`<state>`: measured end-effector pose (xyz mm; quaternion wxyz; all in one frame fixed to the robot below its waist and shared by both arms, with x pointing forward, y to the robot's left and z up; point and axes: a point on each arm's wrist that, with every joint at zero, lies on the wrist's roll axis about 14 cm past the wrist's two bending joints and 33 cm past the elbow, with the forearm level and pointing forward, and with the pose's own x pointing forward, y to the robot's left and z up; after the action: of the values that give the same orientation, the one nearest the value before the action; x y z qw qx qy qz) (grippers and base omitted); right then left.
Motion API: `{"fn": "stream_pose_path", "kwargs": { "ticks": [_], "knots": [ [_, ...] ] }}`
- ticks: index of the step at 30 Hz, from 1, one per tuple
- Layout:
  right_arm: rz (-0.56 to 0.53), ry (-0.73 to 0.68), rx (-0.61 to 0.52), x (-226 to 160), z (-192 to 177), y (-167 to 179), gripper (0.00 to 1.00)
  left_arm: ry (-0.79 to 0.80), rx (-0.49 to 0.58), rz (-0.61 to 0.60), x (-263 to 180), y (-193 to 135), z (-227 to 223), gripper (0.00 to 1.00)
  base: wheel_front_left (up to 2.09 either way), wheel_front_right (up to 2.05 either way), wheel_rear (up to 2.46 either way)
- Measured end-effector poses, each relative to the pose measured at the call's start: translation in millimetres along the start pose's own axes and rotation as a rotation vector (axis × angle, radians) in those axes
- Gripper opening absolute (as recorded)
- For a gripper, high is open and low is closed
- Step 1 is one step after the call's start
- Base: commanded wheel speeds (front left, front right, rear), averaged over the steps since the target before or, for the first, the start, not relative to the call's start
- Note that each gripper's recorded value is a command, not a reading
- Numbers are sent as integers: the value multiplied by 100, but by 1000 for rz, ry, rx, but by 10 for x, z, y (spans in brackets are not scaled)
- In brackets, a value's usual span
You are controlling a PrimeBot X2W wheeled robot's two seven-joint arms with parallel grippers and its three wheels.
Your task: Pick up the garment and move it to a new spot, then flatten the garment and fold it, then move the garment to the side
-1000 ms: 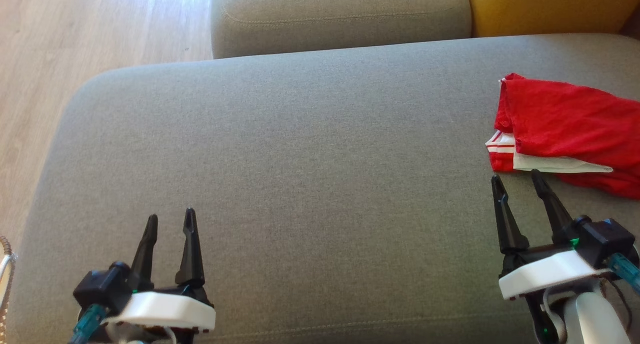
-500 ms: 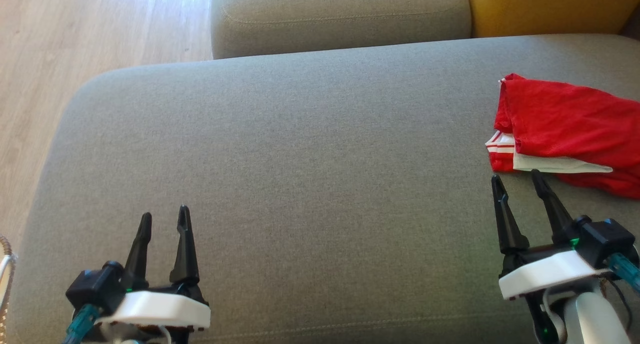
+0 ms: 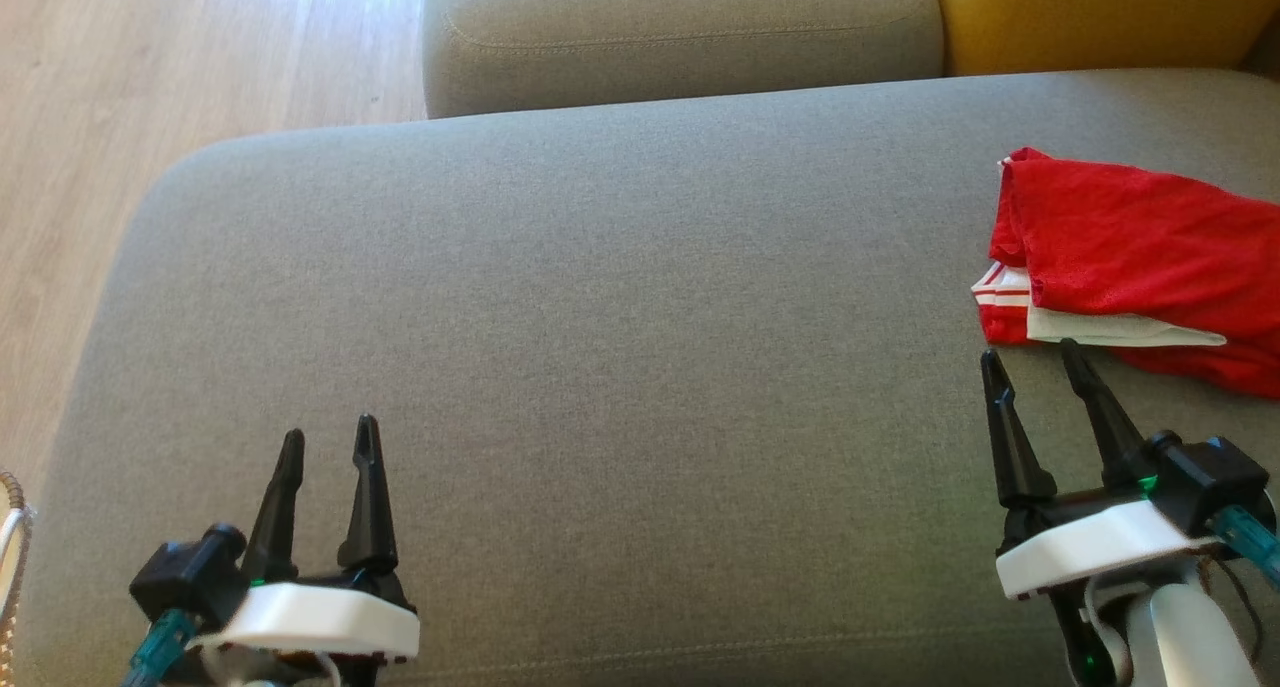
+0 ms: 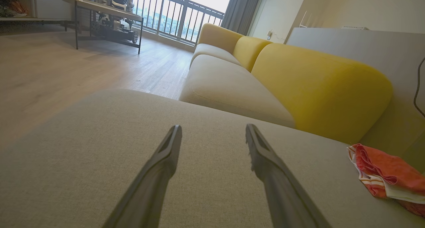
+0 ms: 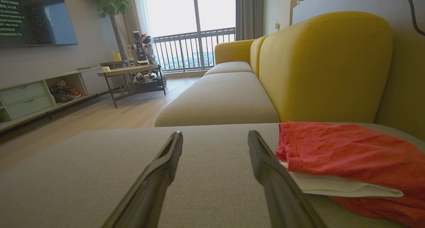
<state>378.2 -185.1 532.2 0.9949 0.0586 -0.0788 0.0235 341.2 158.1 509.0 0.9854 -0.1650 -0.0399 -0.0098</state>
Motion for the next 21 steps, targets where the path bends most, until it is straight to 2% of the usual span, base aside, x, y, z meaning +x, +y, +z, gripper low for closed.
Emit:
{"fn": "stream_pose_path", "kwargs": {
  "ticks": [2, 3, 11, 21],
  "knots": [
    [0, -1, 4, 1, 1, 1, 100, -1, 0, 1, -2, 2, 2, 100, 0, 0, 0],
    [-1, 6, 5, -4, -21, -1, 0, 6, 0, 3, -7, 9, -17, 0, 0, 0, 0],
    [-40, 190, 30, -325, -565, -86, 0, 164, -7, 64, -280, 181, -489, 0, 0, 0, 0],
    [-81, 201, 140, -338, -588, -132, 0, 183, -106, 92, -267, 214, -518, 0, 0, 0, 0]
  ]
}}
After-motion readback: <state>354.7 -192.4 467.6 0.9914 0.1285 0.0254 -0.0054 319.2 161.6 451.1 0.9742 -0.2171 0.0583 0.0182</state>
